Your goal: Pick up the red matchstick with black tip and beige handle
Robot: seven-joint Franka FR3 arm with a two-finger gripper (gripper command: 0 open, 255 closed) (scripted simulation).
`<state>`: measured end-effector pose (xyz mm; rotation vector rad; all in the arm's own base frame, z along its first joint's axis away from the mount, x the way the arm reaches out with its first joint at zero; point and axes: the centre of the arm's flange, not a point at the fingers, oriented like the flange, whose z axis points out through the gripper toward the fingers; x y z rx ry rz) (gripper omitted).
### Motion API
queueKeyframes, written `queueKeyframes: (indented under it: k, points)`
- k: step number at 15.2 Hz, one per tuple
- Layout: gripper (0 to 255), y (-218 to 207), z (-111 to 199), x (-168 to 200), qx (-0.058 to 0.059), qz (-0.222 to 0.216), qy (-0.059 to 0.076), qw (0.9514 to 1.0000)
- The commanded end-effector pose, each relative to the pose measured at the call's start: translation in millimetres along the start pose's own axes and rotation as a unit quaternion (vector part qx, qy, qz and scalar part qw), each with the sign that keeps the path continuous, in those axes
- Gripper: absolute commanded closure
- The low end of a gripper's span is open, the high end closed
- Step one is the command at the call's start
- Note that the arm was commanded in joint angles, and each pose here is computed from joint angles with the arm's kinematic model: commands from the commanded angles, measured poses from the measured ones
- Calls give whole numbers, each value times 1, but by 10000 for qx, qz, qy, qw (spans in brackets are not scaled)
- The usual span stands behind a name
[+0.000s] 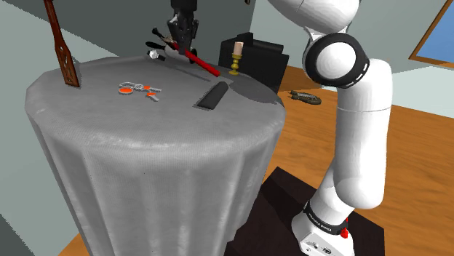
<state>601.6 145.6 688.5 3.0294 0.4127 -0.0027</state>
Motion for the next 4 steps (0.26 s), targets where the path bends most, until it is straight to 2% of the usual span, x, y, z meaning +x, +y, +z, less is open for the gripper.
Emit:
queueKeyframes:
  k: [1, 4]
  points:
    - [255, 2, -10, -1, 0, 3, -5, 10000]
    - [255, 2, -16, -1, 0, 3, -5, 10000]
